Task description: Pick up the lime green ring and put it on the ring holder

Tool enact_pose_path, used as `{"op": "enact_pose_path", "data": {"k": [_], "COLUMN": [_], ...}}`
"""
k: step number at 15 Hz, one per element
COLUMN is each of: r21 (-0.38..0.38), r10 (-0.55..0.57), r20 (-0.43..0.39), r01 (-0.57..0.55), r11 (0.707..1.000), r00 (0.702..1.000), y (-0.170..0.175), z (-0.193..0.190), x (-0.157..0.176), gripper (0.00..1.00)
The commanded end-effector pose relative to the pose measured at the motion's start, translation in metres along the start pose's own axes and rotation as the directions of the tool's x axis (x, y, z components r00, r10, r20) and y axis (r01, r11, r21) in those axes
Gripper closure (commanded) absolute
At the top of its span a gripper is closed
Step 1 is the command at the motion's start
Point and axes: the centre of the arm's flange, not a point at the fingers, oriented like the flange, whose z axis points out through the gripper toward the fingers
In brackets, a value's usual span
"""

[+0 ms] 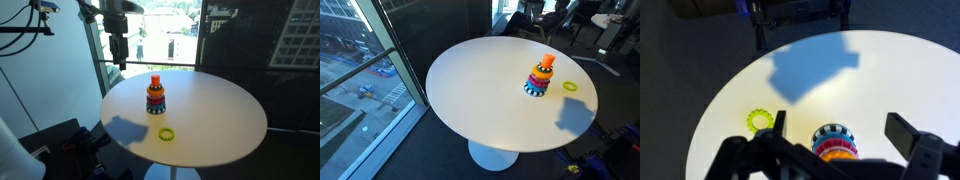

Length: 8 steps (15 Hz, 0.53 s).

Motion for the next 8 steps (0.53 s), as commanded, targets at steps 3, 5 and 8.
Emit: {"op": "enact_pose_path", "data": {"k": [3, 5, 8], "r21": [0.02, 0.011, -0.023], "r10": [-0.039, -0.084, -0.163], "r20": [-0.022, -0.047, -0.083], "r01": [0.039, 0.085, 0.161], "r11": [0.999, 0.996, 0.987], "r00": [0.999, 0.995, 0.983], "y": [0.026, 0.031, 0.038], "z": [0.024, 0.037, 0.052], "x": [0.023, 0.027, 0.035], "gripper": [0.0, 0.0, 0.0]}}
